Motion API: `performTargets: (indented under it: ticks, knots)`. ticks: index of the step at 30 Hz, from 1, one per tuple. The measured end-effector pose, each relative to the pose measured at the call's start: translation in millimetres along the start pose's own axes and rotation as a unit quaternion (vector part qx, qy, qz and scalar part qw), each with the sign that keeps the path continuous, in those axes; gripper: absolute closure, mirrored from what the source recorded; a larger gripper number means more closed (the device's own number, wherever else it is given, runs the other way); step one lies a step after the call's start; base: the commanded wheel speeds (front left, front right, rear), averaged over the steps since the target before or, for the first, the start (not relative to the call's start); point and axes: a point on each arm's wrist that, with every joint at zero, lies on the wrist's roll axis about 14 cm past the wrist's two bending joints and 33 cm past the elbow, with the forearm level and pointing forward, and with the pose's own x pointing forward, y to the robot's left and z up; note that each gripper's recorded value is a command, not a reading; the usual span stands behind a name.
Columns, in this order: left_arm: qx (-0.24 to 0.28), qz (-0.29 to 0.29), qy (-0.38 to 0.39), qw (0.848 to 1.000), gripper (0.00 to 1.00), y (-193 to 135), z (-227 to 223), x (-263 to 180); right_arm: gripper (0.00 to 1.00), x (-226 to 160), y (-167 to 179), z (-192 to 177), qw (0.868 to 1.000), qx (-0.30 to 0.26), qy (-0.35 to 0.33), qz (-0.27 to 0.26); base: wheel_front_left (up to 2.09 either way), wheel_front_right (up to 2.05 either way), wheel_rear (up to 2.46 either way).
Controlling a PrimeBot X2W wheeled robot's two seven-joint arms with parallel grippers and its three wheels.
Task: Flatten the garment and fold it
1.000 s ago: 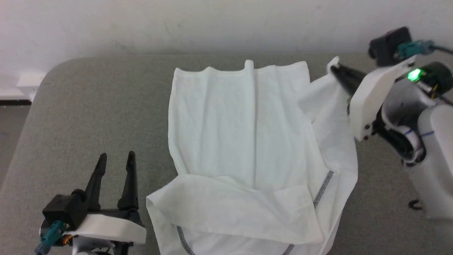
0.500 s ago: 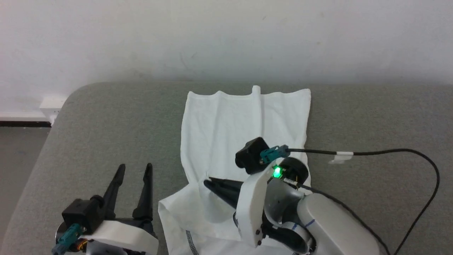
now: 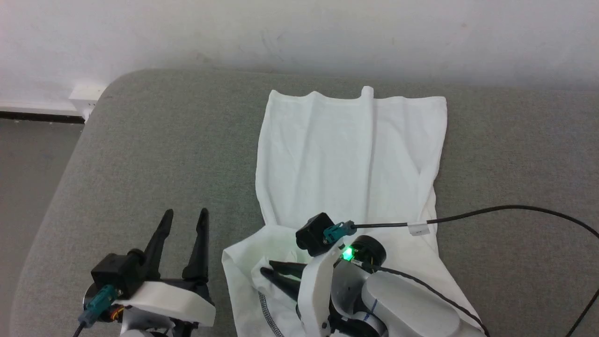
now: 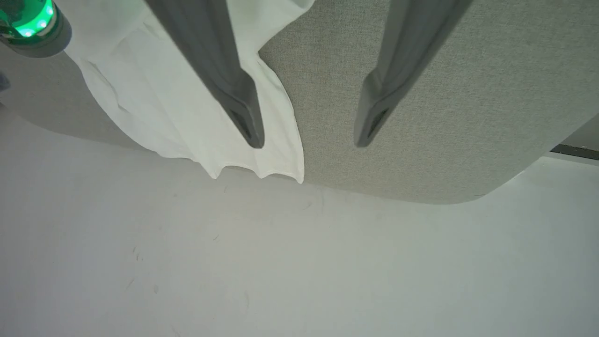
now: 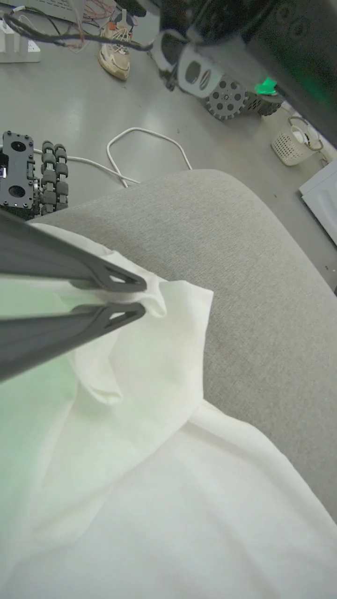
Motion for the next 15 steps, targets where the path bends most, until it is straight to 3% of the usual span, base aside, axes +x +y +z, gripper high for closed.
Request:
performTargets:
  ticks: [3,8,12,15]
  knots:
    - [0.0,0.003,0.005,1.0,0.0,1.9,-4.0,2.2,0.0,3.5,3.5,0.8,1.0,-0.004,-0.013,0.01,0.0,0.0,0.0]
    - [0.002,0.002,0.002,1.0,0.0,2.5,-3.1,2.3,0.0,-2.3,3.8,48.4,0.992,-0.058,-0.112,0.008,0.0,0.0,0.0]
    - [0.005,0.003,-0.006,1.0,0.0,2.2,2.6,1.9,0.0,-24.7,-12.0,88.0,0.974,-0.087,-0.205,-0.029,0.0,0.0,0.0]
    - [0.005,0.003,-0.01,1.0,0.0,1.1,4.8,2.2,0.0,-57.3,-45.3,112.8,0.955,-0.101,-0.263,-0.088,0.0,0.0,0.0]
